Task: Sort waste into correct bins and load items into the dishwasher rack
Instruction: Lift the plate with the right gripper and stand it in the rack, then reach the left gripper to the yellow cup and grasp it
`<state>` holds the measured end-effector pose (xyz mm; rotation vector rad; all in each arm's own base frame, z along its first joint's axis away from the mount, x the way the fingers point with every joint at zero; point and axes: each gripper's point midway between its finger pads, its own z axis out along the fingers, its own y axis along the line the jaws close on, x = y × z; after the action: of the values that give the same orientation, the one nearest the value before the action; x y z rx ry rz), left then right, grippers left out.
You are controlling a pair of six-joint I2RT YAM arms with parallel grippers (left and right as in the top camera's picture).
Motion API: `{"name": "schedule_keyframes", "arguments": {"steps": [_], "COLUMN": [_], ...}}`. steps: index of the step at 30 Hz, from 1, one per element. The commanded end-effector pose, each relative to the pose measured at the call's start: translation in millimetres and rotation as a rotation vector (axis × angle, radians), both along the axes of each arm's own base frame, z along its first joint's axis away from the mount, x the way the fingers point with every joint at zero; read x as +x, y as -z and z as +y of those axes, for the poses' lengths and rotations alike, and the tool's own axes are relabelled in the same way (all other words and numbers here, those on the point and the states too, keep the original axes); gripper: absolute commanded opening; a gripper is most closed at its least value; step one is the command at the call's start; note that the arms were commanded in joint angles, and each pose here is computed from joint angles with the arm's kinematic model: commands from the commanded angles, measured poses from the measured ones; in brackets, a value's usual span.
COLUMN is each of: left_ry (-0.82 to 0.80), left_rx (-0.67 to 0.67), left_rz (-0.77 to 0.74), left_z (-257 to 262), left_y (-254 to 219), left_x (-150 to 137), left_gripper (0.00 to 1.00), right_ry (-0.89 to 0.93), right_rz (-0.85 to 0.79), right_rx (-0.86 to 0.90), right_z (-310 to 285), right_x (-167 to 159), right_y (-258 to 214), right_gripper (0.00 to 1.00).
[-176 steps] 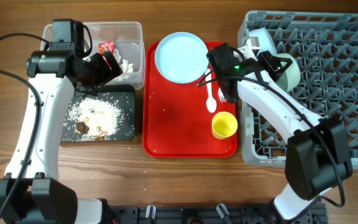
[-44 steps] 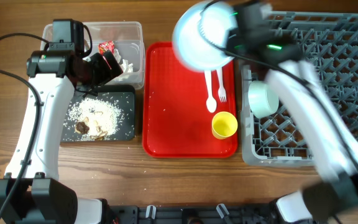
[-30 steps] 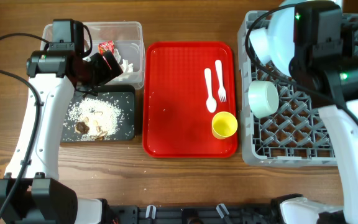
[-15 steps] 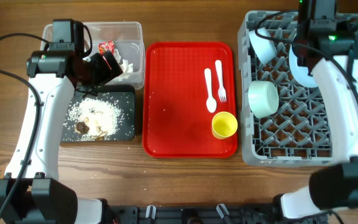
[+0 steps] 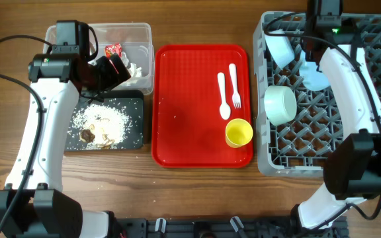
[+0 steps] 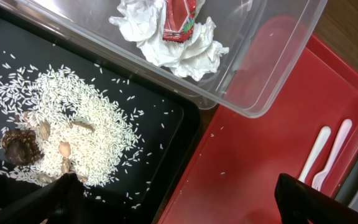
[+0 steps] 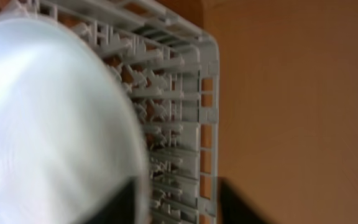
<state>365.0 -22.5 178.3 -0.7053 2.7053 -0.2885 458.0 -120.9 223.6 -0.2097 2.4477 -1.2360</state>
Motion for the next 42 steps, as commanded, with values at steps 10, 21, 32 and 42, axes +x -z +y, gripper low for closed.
{"name": "schedule_keyframes", "arguments": {"steps": [10, 21, 32, 42], "left_ry": [-0.005, -0.005, -0.005, 0.006], "left_rx": [-0.005, -0.005, -0.005, -0.036], "left_rz": [-0.018, -0.018, -0.018, -0.002], "left_z": [1.1, 1.1, 1.1, -4.5], "left_y": [-5.7, -5.7, -5.7, -4.9], "left_x": [2.3, 2.3, 2.3, -1.6], "left_gripper": [1.0, 1.0, 1.0, 1.0], "right_ry": [0.086, -0.441, -0.218, -0.041], "right_rz": [-0.329, -0.158, -0.021, 0.055], "right_rx": [0.271, 1.28, 1.377, 1.288], "right_z": [28.3, 211.8, 231.5, 214.1], "right_x": [-29.4, -96.9, -114.1, -141.0], "right_y": [-56.0, -93.0, -59.4, -33.9], "right_gripper": [1.0, 1.0, 0.87, 0.84]}}
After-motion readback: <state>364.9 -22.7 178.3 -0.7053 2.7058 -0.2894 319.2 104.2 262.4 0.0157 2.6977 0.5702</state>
